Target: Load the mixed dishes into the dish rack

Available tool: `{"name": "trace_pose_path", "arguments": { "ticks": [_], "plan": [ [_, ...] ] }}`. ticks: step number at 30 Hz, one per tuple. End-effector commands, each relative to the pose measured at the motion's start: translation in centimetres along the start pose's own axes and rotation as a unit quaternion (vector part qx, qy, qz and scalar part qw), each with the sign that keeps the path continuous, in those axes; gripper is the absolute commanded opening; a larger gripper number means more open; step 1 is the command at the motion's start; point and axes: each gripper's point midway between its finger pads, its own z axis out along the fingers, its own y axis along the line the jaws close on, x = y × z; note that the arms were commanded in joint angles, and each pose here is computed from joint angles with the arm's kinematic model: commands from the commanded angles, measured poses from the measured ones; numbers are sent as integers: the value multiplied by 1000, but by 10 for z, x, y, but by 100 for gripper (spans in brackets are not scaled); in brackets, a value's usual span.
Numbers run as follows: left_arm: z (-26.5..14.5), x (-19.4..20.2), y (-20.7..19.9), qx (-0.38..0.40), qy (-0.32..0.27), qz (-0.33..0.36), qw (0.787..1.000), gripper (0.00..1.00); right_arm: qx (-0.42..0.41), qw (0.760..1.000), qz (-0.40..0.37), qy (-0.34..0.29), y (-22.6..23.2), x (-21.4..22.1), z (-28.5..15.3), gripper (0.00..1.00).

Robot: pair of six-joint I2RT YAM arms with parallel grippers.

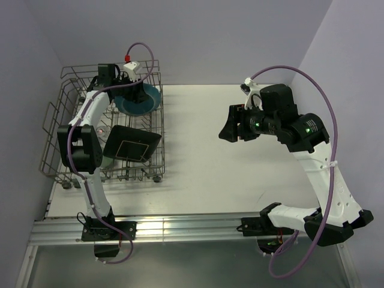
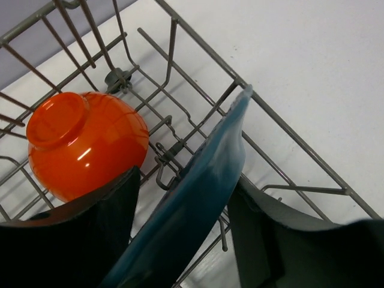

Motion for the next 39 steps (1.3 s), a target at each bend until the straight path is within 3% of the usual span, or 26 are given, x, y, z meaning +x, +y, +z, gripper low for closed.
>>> {"name": "trace_pose_path", "arguments": {
  "ticks": [1, 2, 3, 4, 20, 34, 39],
  "plan": [
    [-14, 8, -10, -12, 22, -32, 999, 67, -13, 1000, -4, -24, 8, -11, -11, 66],
    [-14, 11, -11, -12, 23, -36, 999, 80, -14, 1000, -3, -22, 8, -11, -11, 66],
    [-16, 9, -10, -14, 19, -35, 999, 84, -15, 1000, -2, -21, 8, -10, -11, 66],
    [-17, 6, -10, -16, 13, -33, 999, 99, -17, 1000, -2, -20, 8, -10, -11, 66],
    [-66, -57, -2, -77, -90, -23, 993, 99, -27, 999, 6, -19, 11, -9, -11, 66],
    [-93, -47, -25, -80, -79, -38, 993, 99, -17, 1000, 24, -7, 5, -4, -4, 66],
    [-134, -64, -24, -140, -129, -47, 981, 99, -5, 999, 35, -7, -2, 1, 2, 66]
  ]
}}
